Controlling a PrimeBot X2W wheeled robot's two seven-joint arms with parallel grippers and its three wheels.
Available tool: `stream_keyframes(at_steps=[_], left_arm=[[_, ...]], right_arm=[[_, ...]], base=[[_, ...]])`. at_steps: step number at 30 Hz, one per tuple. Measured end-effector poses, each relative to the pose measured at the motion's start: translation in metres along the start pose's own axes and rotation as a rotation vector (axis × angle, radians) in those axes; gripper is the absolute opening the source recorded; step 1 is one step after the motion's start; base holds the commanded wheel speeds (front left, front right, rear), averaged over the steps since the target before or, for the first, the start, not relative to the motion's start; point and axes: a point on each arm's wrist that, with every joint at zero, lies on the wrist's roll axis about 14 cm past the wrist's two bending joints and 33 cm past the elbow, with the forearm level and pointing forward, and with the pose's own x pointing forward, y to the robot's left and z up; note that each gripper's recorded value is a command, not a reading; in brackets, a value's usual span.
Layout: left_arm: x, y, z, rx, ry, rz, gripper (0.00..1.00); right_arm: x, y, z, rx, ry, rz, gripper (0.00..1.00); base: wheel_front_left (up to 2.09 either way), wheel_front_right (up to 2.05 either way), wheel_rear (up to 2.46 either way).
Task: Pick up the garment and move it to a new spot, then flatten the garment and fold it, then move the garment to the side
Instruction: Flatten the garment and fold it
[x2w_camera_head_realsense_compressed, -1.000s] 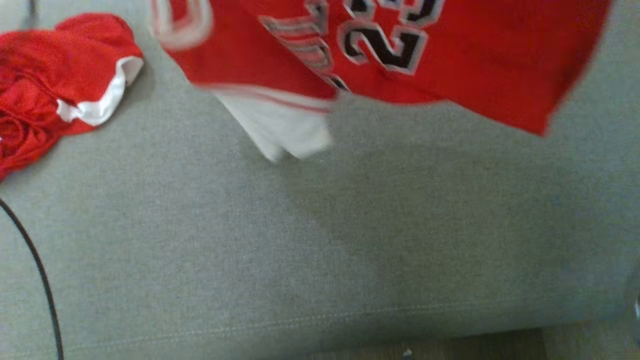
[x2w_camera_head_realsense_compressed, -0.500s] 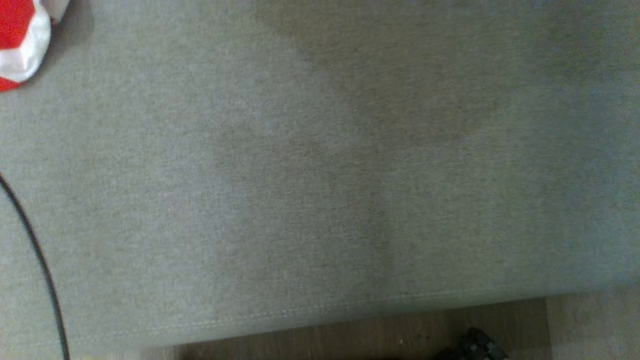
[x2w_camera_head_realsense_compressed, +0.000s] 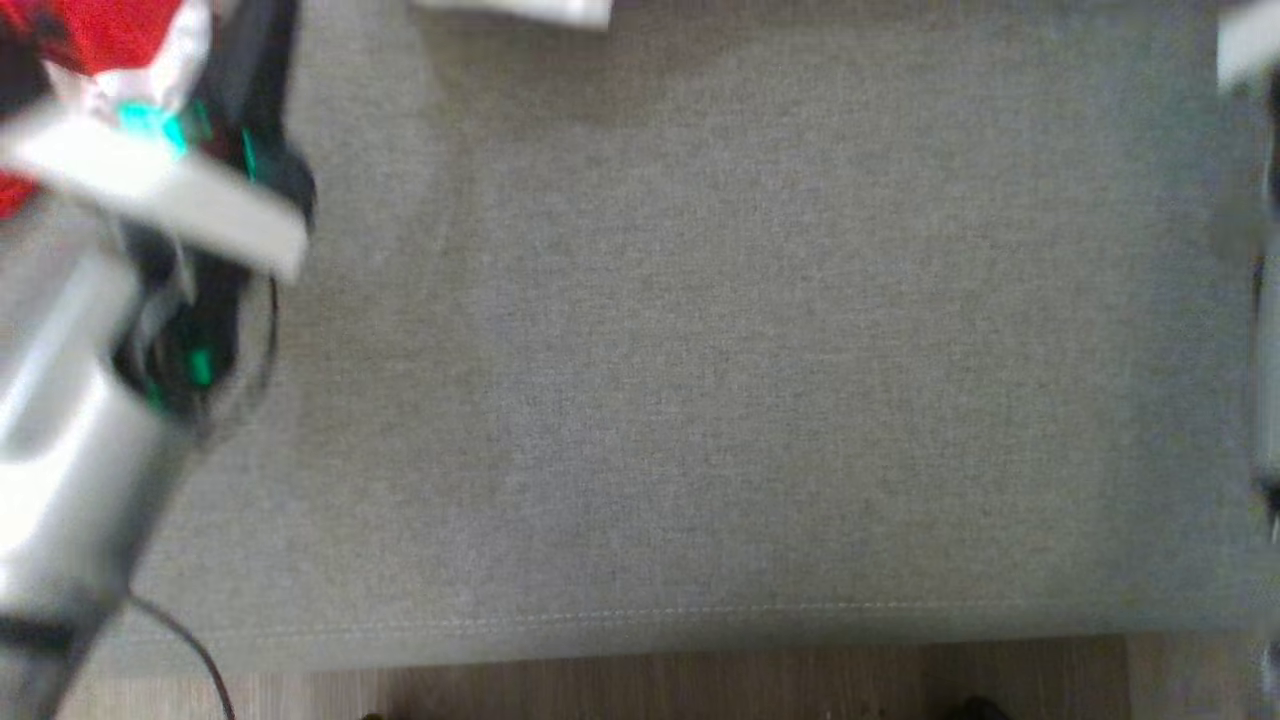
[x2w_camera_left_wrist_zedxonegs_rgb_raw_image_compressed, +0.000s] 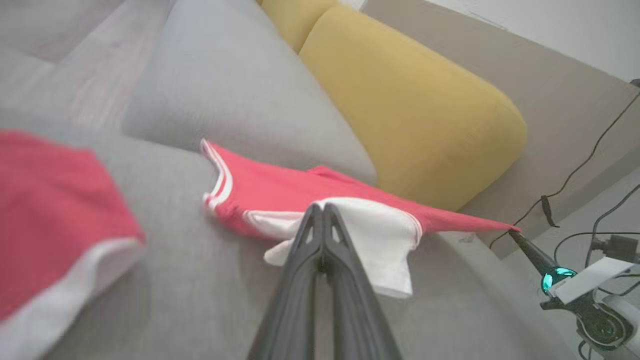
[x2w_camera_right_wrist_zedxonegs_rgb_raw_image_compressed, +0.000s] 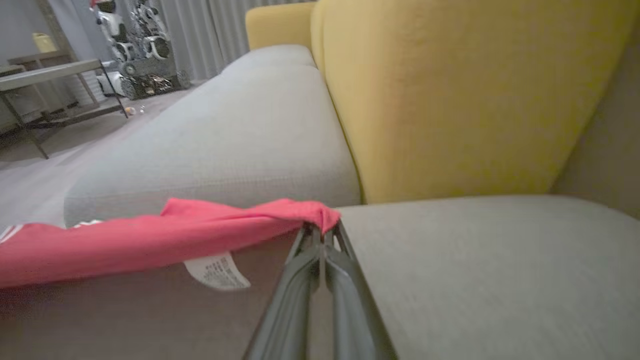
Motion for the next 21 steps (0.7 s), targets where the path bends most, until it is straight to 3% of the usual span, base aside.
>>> stream_keyframes(at_steps=[2,10,21], left_arm=[[-0.029,0.001,-0.019,-0.062,0.05,0.028,0.0],[-0.096,-0.016,-0.045,-0.133,0.139,0.104,0.0],[-0.161,-0.058,-0.061,-0.26,0.218,0.176,0.0]], right_arm=[[-0.023,-0.006,-0.019,0.02,0.038,-0.014,0.0],[-0.117,-0.008,-0.06,0.084,0.155,-0.037,0.0],[-0.231,-0.019,-0.069,0.097,0.292,-0.117,0.0]], base=[[0.0,0.0,0.0],[0.0,0.0,0.0],[0.0,0.0,0.0]])
